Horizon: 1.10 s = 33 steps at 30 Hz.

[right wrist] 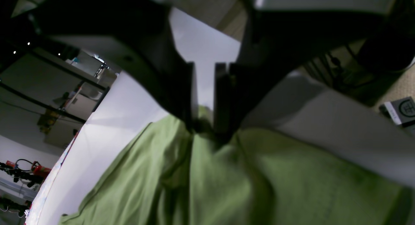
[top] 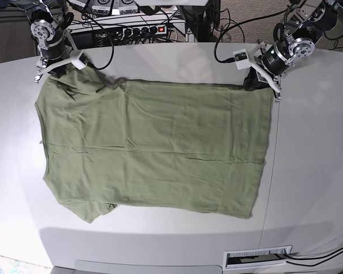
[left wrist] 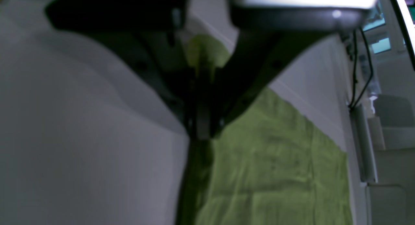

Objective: Fold the T-shirt properly
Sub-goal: 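Move the right gripper to the shoulder beside the collar and grasp, then lift the shirt with both grippers and pull it toward the arms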

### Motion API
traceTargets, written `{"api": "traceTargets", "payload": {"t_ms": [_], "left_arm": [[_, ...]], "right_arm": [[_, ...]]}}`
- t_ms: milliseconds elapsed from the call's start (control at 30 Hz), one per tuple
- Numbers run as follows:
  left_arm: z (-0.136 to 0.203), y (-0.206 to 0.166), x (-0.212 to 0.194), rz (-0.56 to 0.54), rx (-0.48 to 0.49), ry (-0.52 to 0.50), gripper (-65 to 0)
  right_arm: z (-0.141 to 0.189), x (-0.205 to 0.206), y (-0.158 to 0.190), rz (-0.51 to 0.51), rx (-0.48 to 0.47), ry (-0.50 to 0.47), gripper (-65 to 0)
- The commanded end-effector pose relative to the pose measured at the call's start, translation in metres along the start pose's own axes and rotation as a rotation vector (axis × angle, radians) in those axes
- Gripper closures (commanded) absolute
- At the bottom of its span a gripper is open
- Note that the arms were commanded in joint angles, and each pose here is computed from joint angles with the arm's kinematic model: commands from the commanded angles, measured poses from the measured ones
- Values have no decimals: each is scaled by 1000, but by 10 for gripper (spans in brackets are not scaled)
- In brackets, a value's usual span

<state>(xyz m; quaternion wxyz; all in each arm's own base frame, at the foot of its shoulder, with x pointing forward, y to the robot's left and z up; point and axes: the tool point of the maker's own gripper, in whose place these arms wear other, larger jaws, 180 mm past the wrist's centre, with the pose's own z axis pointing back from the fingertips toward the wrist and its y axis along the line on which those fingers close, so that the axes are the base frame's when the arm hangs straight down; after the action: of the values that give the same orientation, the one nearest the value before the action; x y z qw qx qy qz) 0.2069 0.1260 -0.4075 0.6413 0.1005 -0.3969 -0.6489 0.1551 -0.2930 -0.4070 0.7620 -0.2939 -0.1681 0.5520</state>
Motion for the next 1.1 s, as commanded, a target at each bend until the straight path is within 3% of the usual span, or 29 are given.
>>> {"api": "traceTargets", "payload": {"t_ms": [0, 100, 333, 500, 700, 1067], "left_arm": [[3, -3, -6, -15, -21, 20, 0], [3, -3, -6, -16, -21, 20, 0], [5, 2, -6, -15, 12, 32, 0], [25, 1, 3, -72, 38, 32, 0], [49, -4, 16, -86, 39, 48, 0], [67, 21, -9, -256, 146, 123, 0]], "right_arm": [[3, 8, 30, 2, 125, -46, -103], [3, 5, 28, 14, 118, -31, 0], [8, 6, 25, 20, 106, -20, 0], [36, 22, 30, 55, 101, -71, 0], [59, 17, 33, 62, 107, -67, 0], [91, -5, -11, 12, 13, -37, 0]]}}
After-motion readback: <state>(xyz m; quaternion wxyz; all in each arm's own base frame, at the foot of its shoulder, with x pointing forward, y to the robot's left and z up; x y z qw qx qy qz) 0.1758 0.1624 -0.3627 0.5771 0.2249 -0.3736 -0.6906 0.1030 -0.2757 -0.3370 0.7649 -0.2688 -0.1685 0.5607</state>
